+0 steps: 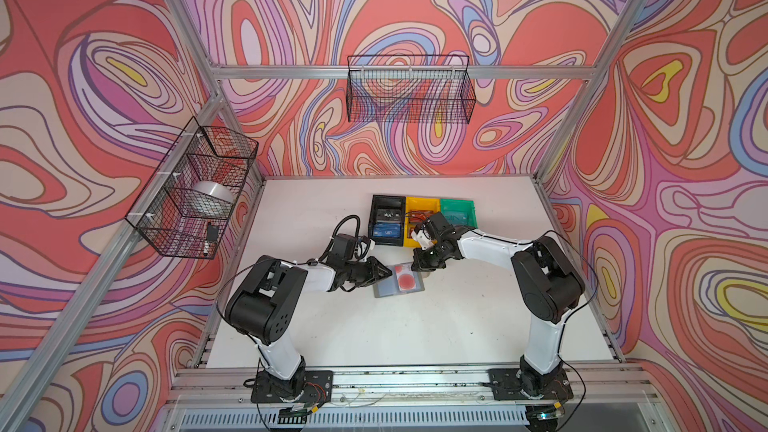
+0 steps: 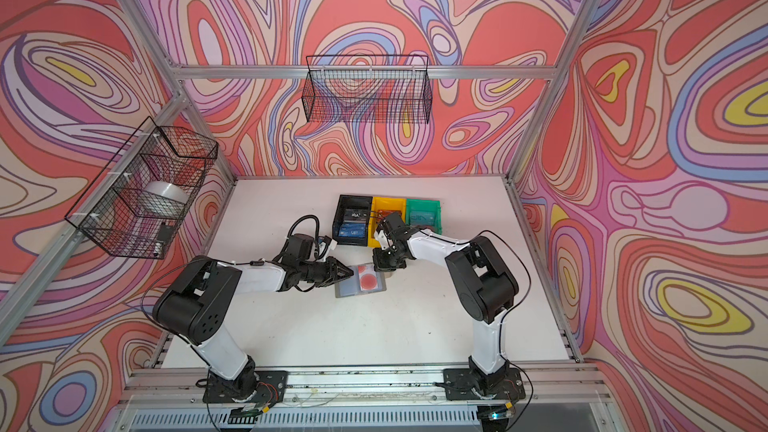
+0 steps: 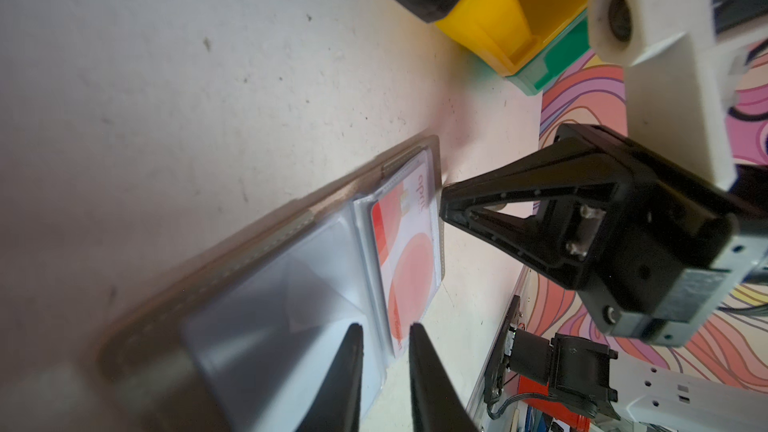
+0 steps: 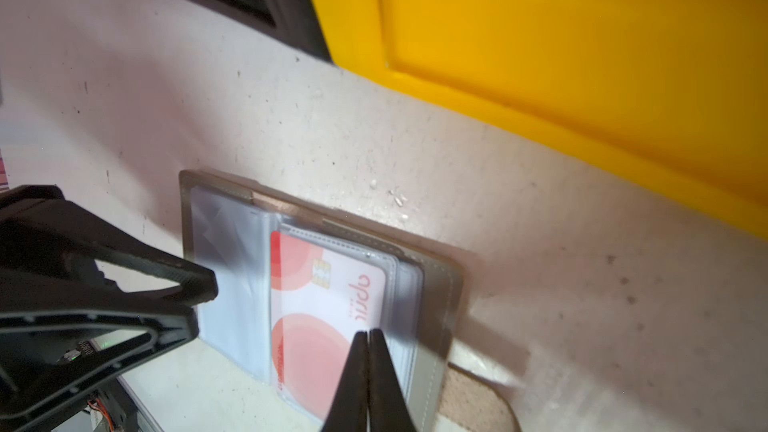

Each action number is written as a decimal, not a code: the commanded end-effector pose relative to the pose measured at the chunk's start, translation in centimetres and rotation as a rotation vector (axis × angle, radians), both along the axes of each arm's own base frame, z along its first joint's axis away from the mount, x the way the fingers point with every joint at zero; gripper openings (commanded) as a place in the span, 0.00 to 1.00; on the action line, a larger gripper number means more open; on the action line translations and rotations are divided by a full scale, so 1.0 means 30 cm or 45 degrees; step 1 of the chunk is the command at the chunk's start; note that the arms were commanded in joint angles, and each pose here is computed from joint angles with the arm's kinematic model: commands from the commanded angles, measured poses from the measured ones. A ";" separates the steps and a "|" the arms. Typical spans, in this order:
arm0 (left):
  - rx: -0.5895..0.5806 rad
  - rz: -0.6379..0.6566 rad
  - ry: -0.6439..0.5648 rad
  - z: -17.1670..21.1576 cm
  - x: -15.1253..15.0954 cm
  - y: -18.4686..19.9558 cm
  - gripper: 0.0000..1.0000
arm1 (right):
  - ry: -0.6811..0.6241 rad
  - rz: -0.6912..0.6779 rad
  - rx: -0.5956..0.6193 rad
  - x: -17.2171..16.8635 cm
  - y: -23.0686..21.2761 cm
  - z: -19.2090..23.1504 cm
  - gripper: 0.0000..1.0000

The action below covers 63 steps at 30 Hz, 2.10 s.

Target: Take the credit cards out of the card holder

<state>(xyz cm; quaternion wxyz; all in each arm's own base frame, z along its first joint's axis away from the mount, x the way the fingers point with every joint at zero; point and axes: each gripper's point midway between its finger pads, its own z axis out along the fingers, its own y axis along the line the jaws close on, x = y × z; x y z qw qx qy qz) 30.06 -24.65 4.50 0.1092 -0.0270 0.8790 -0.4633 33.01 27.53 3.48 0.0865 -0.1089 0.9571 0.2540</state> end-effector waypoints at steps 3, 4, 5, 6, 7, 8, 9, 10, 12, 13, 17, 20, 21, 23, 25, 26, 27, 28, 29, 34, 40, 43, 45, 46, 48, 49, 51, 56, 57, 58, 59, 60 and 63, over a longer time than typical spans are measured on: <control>-0.025 -0.013 -0.026 0.013 0.020 -0.028 0.24 | 0.039 0.005 -0.066 -0.028 -0.029 -0.058 0.05; -0.025 -0.017 -0.022 0.008 0.018 -0.032 0.24 | 0.046 0.007 -0.066 -0.029 -0.029 -0.065 0.05; -0.027 -0.021 -0.021 0.007 0.017 -0.038 0.24 | 0.056 0.006 -0.062 -0.032 -0.028 -0.071 0.05; -0.027 -0.024 -0.023 0.006 0.018 -0.042 0.24 | 0.062 0.009 -0.052 -0.035 -0.023 -0.074 0.05; -0.024 -0.025 -0.021 0.002 0.016 -0.045 0.24 | 0.072 0.012 -0.046 -0.042 -0.020 -0.082 0.04; -0.020 -0.024 -0.020 -0.001 0.016 -0.046 0.24 | 0.074 0.011 -0.038 -0.043 -0.016 -0.083 0.04; -0.018 -0.023 -0.022 -0.002 0.017 -0.046 0.24 | 0.078 0.007 -0.035 -0.045 -0.017 -0.088 0.04; -0.015 -0.025 -0.020 -0.006 0.014 -0.047 0.24 | 0.082 0.007 -0.031 -0.046 -0.015 -0.092 0.04; -0.010 -0.021 -0.019 -0.009 0.012 -0.045 0.24 | 0.090 0.010 -0.031 -0.050 -0.013 -0.100 0.04; -0.009 -0.021 -0.018 -0.011 0.011 -0.044 0.24 | 0.092 0.009 -0.029 -0.051 -0.012 -0.102 0.04; -0.001 -0.018 -0.015 -0.018 0.008 -0.040 0.24 | 0.100 0.015 -0.023 -0.056 -0.003 -0.108 0.04; 0.005 -0.020 -0.010 -0.023 0.005 -0.038 0.24 | 0.102 0.011 -0.026 -0.058 -0.004 -0.111 0.04; 0.008 -0.018 -0.010 -0.025 0.006 -0.037 0.24 | 0.103 0.010 -0.026 -0.059 -0.005 -0.111 0.04; 0.014 -0.017 -0.007 -0.031 0.005 -0.035 0.24 | 0.104 0.009 -0.031 -0.063 -0.008 -0.112 0.04; 0.020 -0.016 -0.001 -0.040 0.004 -0.034 0.24 | 0.108 0.007 -0.036 -0.064 -0.011 -0.115 0.04; 0.023 -0.016 0.004 -0.044 0.003 -0.033 0.24 | 0.110 0.009 -0.038 -0.066 -0.013 -0.116 0.04; 0.022 -0.015 0.006 -0.049 0.004 -0.034 0.24 | 0.111 0.008 -0.040 -0.067 -0.014 -0.117 0.04; 0.020 -0.013 0.006 -0.050 0.006 -0.035 0.23 | 0.111 0.008 -0.041 -0.066 -0.014 -0.118 0.04; 0.018 -0.010 0.004 -0.052 0.008 -0.036 0.23 | 0.115 0.009 -0.040 -0.069 -0.014 -0.119 0.04; 0.007 -0.002 0.003 -0.055 0.015 -0.039 0.21 | 0.121 0.011 -0.040 -0.070 -0.012 -0.124 0.04; 0.001 0.004 0.004 -0.059 0.020 -0.042 0.21 | 0.130 0.010 -0.041 -0.073 -0.012 -0.129 0.04; -0.015 0.009 0.007 -0.061 0.027 -0.047 0.21 | 0.132 0.012 -0.040 -0.075 -0.013 -0.131 0.04; -0.023 0.018 0.008 -0.062 0.033 -0.049 0.20 | 0.135 0.011 -0.039 -0.077 -0.013 -0.131 0.04; -0.025 0.020 0.009 -0.063 0.033 -0.050 0.20 | 0.135 0.011 -0.039 -0.077 -0.013 -0.131 0.04; -0.026 0.022 0.008 -0.065 0.035 -0.052 0.20 | 0.134 0.012 -0.039 -0.077 -0.012 -0.130 0.04; -0.025 0.024 0.009 -0.067 0.034 -0.051 0.20 | 0.134 0.011 -0.039 -0.076 -0.013 -0.130 0.04; -0.024 0.028 0.012 -0.069 0.036 -0.050 0.19 | 0.137 0.013 -0.039 -0.078 -0.013 -0.132 0.04; -0.027 0.035 0.017 -0.073 0.040 -0.051 0.16 | 0.142 0.011 -0.041 -0.083 -0.016 -0.133 0.04; -0.029 0.036 0.019 -0.075 0.040 -0.051 0.15 | 0.144 0.012 -0.042 -0.085 -0.017 -0.135 0.04; -0.032 0.036 0.020 -0.075 0.041 -0.054 0.14 | 0.145 0.012 -0.044 -0.087 -0.018 -0.136 0.04; -0.037 0.036 0.022 -0.075 0.042 -0.055 0.12 | 0.146 0.011 -0.045 -0.088 -0.020 -0.138 0.04; -0.038 0.034 0.025 -0.077 0.040 -0.056 0.11 | 0.145 0.013 -0.044 -0.088 -0.019 -0.136 0.04; -0.033 0.031 0.028 -0.079 0.038 -0.054 0.08 | 0.149 0.011 -0.048 -0.091 -0.022 -0.141 0.04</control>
